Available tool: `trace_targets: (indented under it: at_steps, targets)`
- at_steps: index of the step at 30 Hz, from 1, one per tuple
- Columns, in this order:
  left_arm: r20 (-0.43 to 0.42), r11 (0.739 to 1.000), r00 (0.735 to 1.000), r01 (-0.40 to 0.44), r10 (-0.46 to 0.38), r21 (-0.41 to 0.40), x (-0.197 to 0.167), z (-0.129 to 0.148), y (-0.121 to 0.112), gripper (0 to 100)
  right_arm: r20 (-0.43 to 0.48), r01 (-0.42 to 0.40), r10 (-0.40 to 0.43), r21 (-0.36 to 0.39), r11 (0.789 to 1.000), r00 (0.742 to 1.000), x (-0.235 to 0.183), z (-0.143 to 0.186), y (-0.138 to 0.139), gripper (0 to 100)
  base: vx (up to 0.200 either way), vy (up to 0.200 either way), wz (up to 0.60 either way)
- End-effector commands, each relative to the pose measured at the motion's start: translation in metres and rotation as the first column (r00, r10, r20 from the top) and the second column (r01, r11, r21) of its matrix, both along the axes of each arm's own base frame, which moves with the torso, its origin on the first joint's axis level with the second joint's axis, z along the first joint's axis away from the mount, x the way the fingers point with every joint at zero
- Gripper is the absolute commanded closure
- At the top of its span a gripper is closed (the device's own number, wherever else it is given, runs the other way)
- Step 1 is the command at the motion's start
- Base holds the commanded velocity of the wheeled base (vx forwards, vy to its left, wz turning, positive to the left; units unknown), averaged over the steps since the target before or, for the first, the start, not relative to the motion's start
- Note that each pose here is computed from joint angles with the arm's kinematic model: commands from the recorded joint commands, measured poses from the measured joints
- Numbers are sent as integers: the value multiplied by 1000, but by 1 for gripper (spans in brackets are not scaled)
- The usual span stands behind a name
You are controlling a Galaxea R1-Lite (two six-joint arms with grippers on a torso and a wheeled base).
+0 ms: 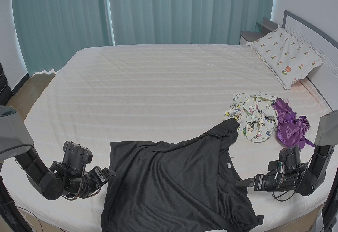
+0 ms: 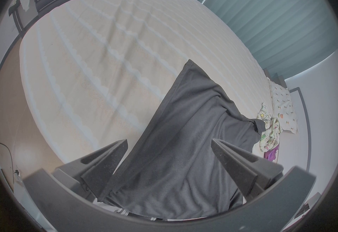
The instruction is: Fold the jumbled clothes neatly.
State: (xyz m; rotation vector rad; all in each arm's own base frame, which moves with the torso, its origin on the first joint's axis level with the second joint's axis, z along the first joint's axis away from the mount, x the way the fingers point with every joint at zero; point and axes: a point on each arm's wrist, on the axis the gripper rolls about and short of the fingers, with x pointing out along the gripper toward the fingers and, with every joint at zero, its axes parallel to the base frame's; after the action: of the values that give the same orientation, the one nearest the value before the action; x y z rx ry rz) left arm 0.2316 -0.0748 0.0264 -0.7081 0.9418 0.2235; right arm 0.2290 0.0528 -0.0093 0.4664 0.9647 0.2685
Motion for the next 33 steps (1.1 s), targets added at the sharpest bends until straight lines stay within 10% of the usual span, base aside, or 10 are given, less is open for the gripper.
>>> trace_targets:
  at_steps: [1,14,33]
  targets:
    - [-1,1000,1000,-5,5,0,1,0,0,0,-1,-6,6,0,1000,1000,0,0,1,0,0,200,0]
    - [12,1000,1000,-4,4,-1,4,0,-1,0,-3,-11,11,1,1000,1000,-1,0,2,0,0,108,0]
    - [153,998,988,10,-18,55,129,-30,-39,0,-13,9,-9,20,1000,1000,1,-1,4,0,0,0,0]
